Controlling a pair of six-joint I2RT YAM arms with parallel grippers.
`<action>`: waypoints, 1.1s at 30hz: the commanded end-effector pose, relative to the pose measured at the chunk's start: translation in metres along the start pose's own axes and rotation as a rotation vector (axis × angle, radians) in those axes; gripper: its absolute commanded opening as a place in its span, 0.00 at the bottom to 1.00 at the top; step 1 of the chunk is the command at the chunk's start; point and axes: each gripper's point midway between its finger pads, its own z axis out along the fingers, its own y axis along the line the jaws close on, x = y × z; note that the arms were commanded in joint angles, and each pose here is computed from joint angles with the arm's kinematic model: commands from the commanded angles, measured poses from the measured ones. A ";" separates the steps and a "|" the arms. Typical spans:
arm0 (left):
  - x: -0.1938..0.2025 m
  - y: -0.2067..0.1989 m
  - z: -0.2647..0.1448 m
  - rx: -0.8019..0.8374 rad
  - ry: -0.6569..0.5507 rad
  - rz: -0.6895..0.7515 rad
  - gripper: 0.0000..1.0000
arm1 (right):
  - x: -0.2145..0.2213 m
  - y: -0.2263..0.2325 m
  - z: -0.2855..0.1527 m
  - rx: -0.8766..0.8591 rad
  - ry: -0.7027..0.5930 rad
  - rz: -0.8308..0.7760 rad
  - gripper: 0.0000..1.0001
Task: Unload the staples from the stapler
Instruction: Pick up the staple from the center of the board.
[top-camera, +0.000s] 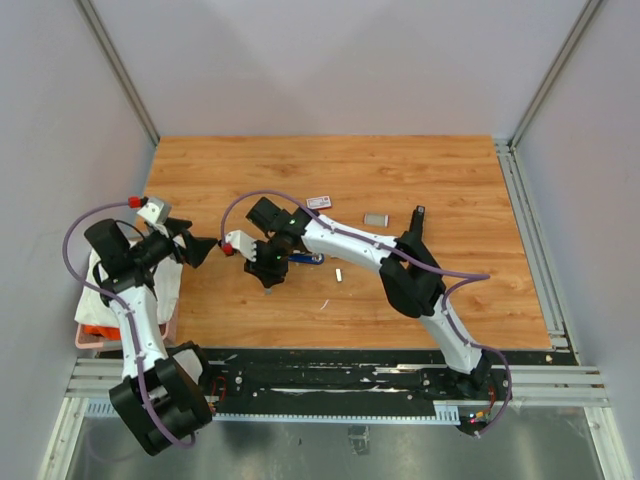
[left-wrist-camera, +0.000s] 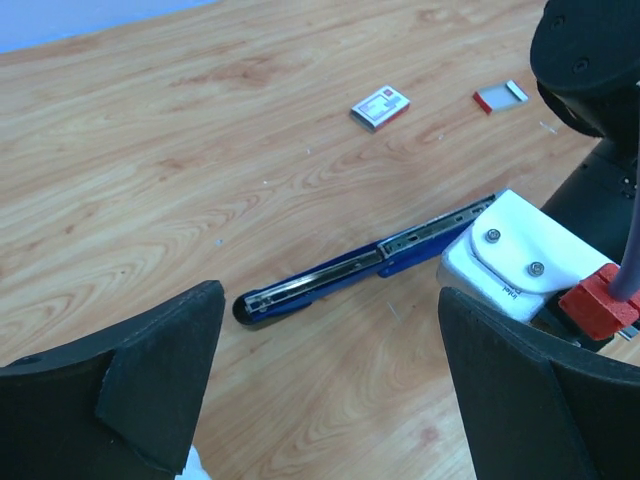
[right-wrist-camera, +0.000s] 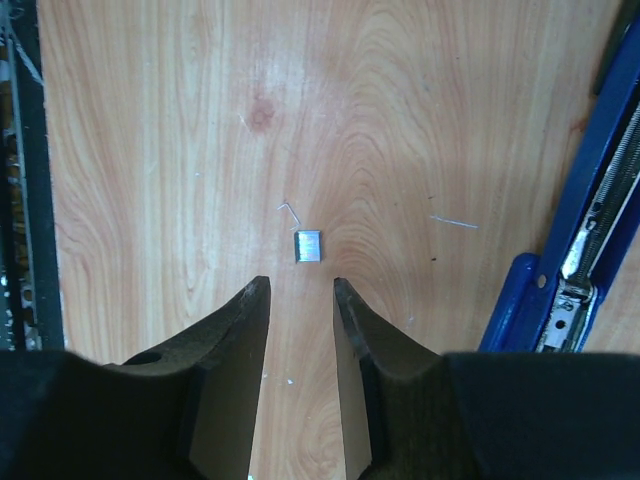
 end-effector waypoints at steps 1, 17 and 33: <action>-0.021 0.005 -0.005 -0.017 -0.061 -0.003 0.98 | -0.002 0.001 -0.008 -0.040 -0.042 0.059 0.34; -0.044 -0.004 -0.021 -0.057 -0.146 0.069 0.98 | 0.018 -0.022 0.021 0.037 0.041 0.060 0.30; -0.039 -0.006 -0.019 -0.031 -0.145 0.061 0.98 | 0.009 -0.011 0.024 -0.006 0.031 0.036 0.27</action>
